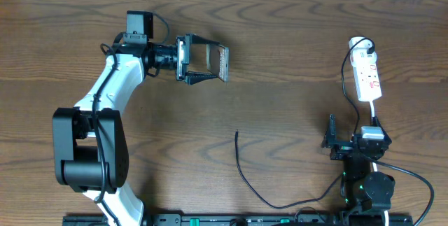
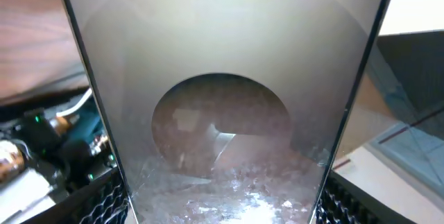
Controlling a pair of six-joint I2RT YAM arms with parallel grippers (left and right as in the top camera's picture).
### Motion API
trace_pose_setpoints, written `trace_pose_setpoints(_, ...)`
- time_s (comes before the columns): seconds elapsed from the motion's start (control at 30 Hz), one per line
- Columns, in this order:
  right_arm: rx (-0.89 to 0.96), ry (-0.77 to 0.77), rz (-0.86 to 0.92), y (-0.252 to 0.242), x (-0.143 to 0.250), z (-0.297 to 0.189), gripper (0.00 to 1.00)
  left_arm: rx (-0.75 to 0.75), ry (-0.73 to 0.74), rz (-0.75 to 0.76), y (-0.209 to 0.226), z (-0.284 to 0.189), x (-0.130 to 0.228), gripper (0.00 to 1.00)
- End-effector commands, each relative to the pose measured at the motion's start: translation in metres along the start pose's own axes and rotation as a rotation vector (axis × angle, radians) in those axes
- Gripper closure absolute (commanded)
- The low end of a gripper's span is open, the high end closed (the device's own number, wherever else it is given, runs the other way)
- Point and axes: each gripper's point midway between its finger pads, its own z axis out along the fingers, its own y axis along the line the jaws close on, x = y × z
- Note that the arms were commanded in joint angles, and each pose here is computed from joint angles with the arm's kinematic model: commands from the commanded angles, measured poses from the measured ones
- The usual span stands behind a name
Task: Plug charger to phone and switch on socket
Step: 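Lift the phone with the left gripper and raise it upright, then move the right gripper toward the phone held by the left gripper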
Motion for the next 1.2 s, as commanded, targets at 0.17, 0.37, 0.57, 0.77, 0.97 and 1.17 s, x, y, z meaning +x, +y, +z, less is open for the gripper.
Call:
trace_pose_setpoints(0.17, -0.001, 0.000, -0.016, 0.001, 0.000, 0.000, 0.01, -0.033, -0.178, 0.331, -0.005, -0.005, -0.022, 0.93)
trace_pose_setpoints(0.37, -0.029, -0.103, -0.010, 0.005, -0.025, -0.002, 0.01, -0.068, -0.242, 0.292, 0.016, -0.006, -0.041, 0.93)
trace_pose_setpoints(0.57, -0.154, -0.248, 0.148, 0.022, -0.069, -0.012, 0.01, -0.102, -0.330, 0.281, 0.024, -0.010, -0.058, 0.93)
trace_pose_setpoints(0.77, -0.314, -0.059, 0.201, 0.050, -0.070, -0.012, 0.01, -0.136, -0.397, 0.247, 0.032, -0.015, -0.069, 0.93)
trace_pose_setpoints(0.97, -0.511, 0.200, 0.261, 0.086, -0.095, 0.011, 0.01, -0.139, -0.421, 0.230, 0.033, -0.017, -0.072, 0.93)
trace_pose_setpoints(1.17, -0.913, 0.391, 0.359, 0.143, -0.114, 0.023, 0.01, -0.138, -0.490, 0.169, 0.033, -0.022, -0.082, 0.93)
